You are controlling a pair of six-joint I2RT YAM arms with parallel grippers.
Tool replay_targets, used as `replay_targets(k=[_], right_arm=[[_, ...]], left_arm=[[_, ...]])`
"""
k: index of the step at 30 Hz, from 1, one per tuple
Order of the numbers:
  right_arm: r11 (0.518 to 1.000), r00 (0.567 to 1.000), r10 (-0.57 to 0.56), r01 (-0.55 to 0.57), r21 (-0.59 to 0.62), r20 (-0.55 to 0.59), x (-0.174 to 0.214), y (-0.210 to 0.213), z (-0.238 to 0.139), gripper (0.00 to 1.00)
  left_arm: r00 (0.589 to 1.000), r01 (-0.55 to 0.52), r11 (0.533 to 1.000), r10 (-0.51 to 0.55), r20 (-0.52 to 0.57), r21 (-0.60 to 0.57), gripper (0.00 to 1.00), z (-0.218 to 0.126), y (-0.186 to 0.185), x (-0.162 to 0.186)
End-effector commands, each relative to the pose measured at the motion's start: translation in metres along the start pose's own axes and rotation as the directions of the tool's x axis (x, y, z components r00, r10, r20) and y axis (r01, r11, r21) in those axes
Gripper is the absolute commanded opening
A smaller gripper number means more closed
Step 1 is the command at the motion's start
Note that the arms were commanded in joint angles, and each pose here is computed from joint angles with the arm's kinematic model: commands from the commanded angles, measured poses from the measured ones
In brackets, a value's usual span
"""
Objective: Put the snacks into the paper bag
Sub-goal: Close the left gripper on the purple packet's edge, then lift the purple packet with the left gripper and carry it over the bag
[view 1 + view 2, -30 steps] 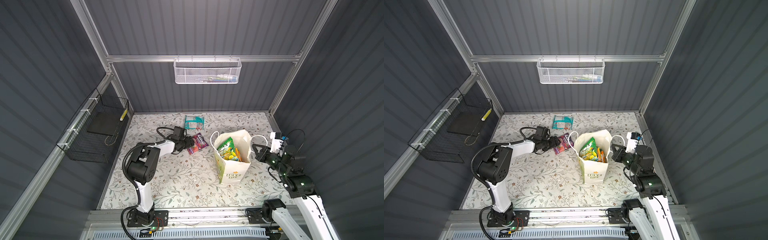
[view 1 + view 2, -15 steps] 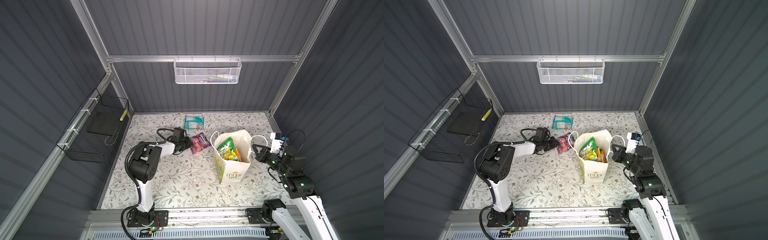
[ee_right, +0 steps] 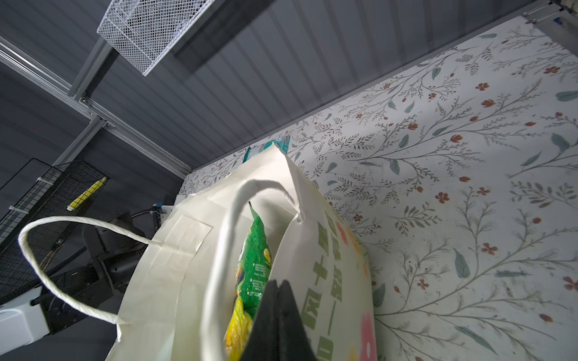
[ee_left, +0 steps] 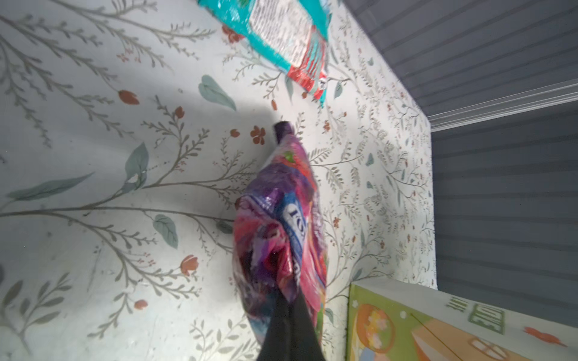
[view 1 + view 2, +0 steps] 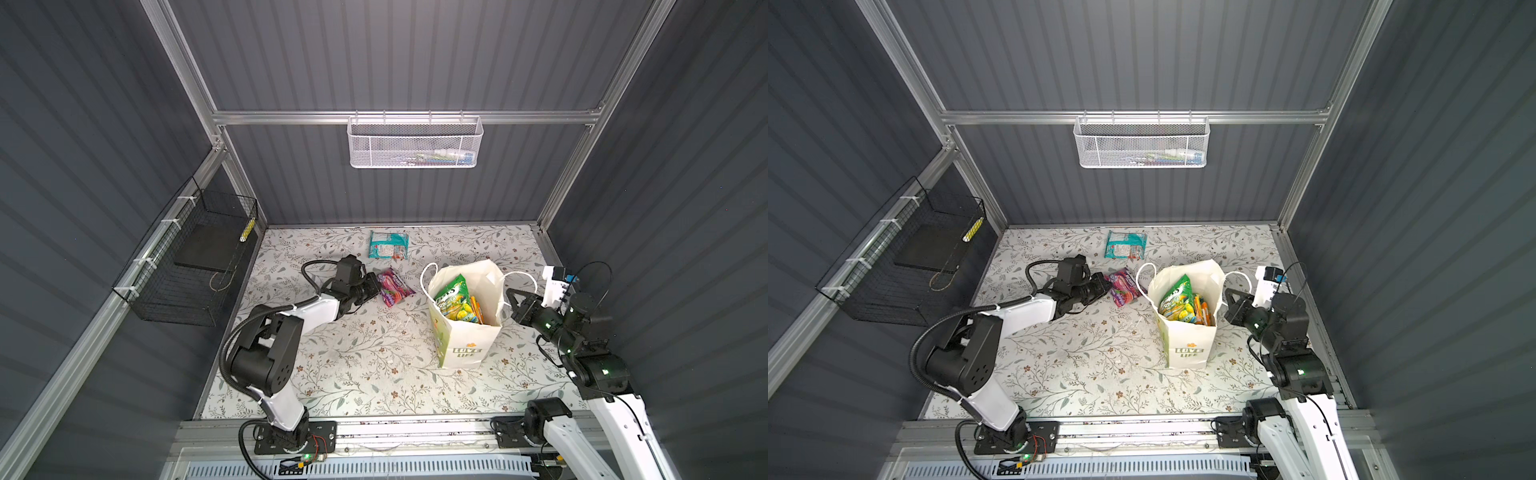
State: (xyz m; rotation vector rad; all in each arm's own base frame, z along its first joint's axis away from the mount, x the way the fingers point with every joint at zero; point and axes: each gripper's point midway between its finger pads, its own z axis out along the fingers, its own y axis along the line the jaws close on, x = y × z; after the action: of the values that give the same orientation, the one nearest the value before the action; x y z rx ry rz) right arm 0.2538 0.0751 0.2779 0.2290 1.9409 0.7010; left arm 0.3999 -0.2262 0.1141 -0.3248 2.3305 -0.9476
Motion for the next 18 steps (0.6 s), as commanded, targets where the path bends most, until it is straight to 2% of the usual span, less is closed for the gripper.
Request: replay_targets(k=[1, 9, 18], right_arm=[[1.000, 1.000, 0.001, -0.001, 0.015, -0.019, 0.006, -0.006, 0.003, 0.00], [1.000, 1.000, 0.007, -0.007, -0.006, -0.025, 0.007, -0.002, 0.003, 0.00], [1.000, 0.998, 0.022, -0.022, -0.014, -0.057, 0.014, -0.003, 0.008, 0.00]], left_arm=[[0.998, 0.000, 1.000, 0.000, 0.067, 0.001, 0.00, -0.026, -0.010, -0.010], [0.980, -0.048, 0.998, 0.054, 0.190, -0.037, 0.00, -0.099, -0.018, -0.017], [0.950, -0.145, 0.981, 0.101, 0.295, 0.132, 0.00, -0.183, -0.070, -0.021]])
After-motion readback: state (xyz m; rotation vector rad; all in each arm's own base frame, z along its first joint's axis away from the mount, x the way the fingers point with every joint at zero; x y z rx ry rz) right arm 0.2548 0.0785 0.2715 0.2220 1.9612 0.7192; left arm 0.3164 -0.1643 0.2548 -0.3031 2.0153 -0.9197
